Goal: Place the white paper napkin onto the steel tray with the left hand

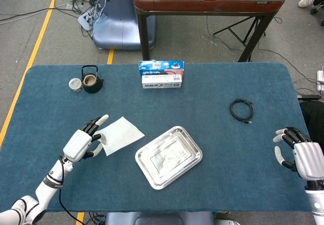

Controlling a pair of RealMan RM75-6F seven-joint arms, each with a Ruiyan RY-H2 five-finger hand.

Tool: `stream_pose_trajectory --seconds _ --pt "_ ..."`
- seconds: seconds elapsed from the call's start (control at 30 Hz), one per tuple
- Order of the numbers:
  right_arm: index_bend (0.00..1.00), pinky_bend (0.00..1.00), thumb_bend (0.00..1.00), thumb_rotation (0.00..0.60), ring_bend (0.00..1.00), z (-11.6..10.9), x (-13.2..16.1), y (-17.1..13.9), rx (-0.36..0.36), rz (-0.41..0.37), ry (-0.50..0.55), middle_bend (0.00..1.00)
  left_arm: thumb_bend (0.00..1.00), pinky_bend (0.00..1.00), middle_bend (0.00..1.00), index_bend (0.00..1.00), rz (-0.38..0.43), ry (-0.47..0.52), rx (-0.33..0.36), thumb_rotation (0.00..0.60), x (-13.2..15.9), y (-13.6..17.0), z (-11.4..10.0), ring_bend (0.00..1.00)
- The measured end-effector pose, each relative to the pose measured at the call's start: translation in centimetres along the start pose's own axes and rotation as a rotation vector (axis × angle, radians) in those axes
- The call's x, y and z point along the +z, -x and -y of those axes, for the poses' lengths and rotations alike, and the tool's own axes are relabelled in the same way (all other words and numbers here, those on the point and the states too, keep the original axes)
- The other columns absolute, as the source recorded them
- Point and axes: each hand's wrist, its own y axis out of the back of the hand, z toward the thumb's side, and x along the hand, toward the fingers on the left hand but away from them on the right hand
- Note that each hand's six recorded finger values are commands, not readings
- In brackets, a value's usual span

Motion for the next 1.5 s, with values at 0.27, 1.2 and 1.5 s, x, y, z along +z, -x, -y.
stream_pose_trajectory --seconds 0.27,1.2,1.5 --pt "0.46 0.38 0.48 0.600 0.22 -0.1 0.1 0.0 -0.001 -0.002 0.002 0.35 0.58 0.10 0.00 0.64 0.068 0.128 0.020 0.600 5.6 0.6 -1.5 0.00" --pt "0.46 0.38 0.48 0.600 0.22 -0.4 -0.3 0.0 -0.005 0.009 0.008 0.35 0.58 0.11 0.00 0.64 0.162 0.137 -0.071 0.600 11.7 2.5 3.1 0.00" --pt "0.46 0.38 0.48 0.600 0.22 -1.3 -0.8 0.0 -0.027 0.025 0.005 0.35 0.58 0.11 0.00 0.64 0.151 0.110 -0.062 0.600 12.1 0.4 4.0 0.00"
